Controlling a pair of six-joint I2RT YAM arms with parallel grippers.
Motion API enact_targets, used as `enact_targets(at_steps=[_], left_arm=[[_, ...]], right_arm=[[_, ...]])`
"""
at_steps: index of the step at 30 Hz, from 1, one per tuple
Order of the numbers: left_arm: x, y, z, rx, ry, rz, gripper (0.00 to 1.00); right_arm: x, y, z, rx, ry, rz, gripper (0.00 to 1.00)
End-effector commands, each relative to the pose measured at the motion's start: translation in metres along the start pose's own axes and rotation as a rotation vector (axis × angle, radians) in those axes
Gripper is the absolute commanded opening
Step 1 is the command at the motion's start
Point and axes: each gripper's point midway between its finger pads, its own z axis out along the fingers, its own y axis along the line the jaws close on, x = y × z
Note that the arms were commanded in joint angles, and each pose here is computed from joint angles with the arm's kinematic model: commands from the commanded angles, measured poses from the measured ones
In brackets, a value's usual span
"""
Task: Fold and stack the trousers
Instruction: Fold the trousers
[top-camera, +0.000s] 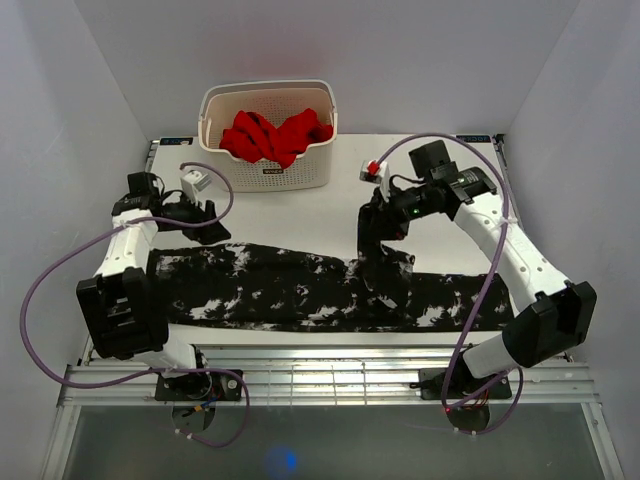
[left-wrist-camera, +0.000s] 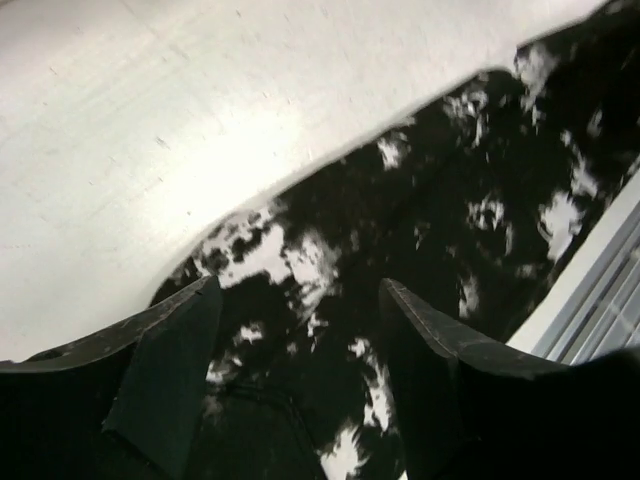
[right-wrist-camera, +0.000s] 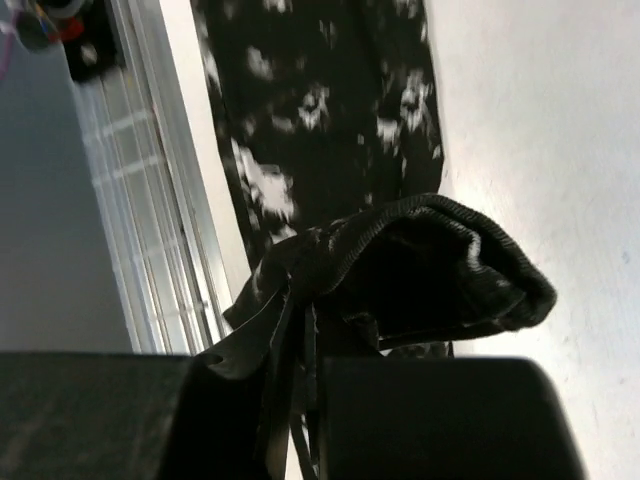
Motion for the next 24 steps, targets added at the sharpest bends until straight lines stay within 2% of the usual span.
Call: enact_targets(at_steps=[1,2,3,4,5,8,10,14,19,21,24], left_arm=[[0.016,-0.037,-0.018,0.079,0.051,0.159,0.74],[0.038,-0.047,-0.024,0.131,0.116,0.290,0.73],[0.057,-0.046,-0.028,0.122,0.190,0.341,0.72],[0.082,-0.049,-0.029,0.134,0.245,0.356,0.71],[0.091,-0.048,-0.033,0.125,0.272,0.439,0.70],[0.128,-0.060,-0.034,0.162,0.378,0.519,0.70],[0.139,-0.071,-0.026,0.190,0.413,0.574,0.70],[0.161,-0.078,-0.013,0.195,0.464,0.660,0.68],[0.181,-0.089,-0.006,0.237,0.550,0.750,0.58],[0.186,-0.090,-0.005,0.238,0.571,0.762,0.57],[0.188,-0.083,0.002,0.195,0.576,0.796,0.57]], right_arm=[[-0.064,-0.012,-0.028,0.079,-0.178,0.039,0.08],[-0.060,-0.021,-0.037,0.120,-0.175,0.049,0.08],[-0.055,-0.027,-0.045,0.147,-0.175,0.062,0.08],[-0.040,-0.036,-0.063,0.204,-0.170,0.091,0.08],[-0.028,-0.043,-0.071,0.249,-0.148,0.113,0.08],[0.026,-0.061,-0.106,0.402,-0.055,0.183,0.08],[0.060,-0.071,-0.133,0.509,-0.009,0.234,0.08],[0.140,-0.077,-0.154,0.613,0.164,0.363,0.08],[0.201,-0.071,-0.168,0.658,0.308,0.484,0.08],[0.223,-0.067,-0.169,0.650,0.378,0.515,0.08],[0.245,-0.065,-0.179,0.662,0.417,0.569,0.08]])
